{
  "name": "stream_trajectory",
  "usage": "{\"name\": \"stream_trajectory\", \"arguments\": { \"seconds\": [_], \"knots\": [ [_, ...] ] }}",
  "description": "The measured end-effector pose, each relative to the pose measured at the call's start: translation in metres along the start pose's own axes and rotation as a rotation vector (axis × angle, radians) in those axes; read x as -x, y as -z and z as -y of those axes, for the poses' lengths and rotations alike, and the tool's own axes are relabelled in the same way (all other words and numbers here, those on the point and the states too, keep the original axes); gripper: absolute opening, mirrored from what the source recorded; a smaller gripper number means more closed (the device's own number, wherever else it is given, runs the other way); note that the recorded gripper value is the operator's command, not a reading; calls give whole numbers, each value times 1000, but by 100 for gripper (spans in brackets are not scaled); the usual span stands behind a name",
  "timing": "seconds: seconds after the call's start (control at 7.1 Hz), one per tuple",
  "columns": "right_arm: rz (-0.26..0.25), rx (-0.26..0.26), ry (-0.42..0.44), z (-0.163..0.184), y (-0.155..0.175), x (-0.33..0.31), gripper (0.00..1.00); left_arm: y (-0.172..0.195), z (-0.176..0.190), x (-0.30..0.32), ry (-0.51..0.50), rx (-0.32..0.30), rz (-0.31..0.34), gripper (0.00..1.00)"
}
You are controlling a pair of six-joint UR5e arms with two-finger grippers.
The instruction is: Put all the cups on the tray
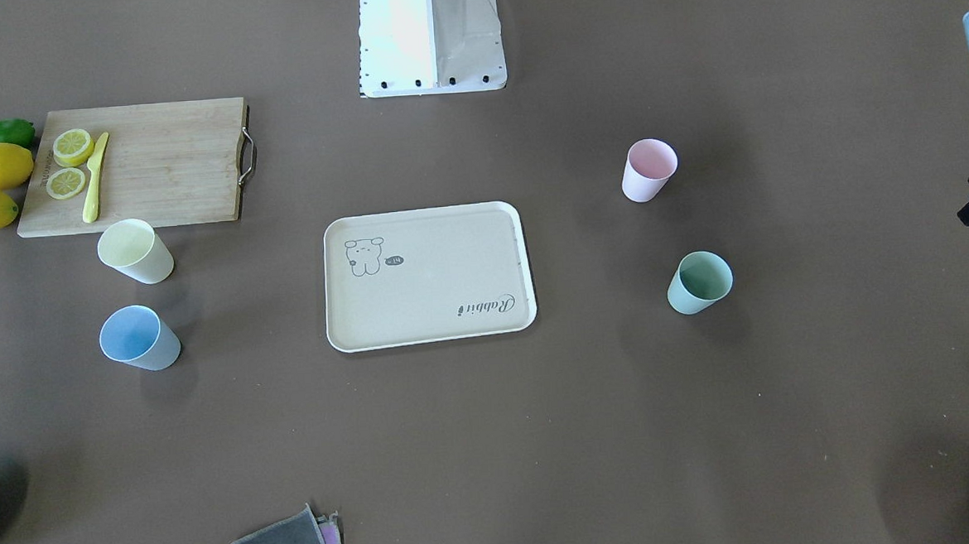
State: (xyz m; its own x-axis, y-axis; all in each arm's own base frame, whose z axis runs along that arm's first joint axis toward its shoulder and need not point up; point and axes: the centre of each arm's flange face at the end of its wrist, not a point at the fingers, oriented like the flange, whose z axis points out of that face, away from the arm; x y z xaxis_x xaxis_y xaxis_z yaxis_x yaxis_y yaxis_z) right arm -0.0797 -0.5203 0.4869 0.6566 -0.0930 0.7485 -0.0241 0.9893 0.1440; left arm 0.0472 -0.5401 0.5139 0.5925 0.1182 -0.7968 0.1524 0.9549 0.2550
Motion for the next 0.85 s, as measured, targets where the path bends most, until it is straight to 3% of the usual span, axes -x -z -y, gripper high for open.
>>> {"name": "stream_trajectory", "arguments": {
  "seconds": [0.56,0.85],
  "knots": [
    [55,45,-33,-48,-64,61,100,-9,-11,-7,-24,-24,8,98],
    [36,47,-58,-75,-100,90,99,-9,-12,-6,-23,-23,8,98]
  ]
}}
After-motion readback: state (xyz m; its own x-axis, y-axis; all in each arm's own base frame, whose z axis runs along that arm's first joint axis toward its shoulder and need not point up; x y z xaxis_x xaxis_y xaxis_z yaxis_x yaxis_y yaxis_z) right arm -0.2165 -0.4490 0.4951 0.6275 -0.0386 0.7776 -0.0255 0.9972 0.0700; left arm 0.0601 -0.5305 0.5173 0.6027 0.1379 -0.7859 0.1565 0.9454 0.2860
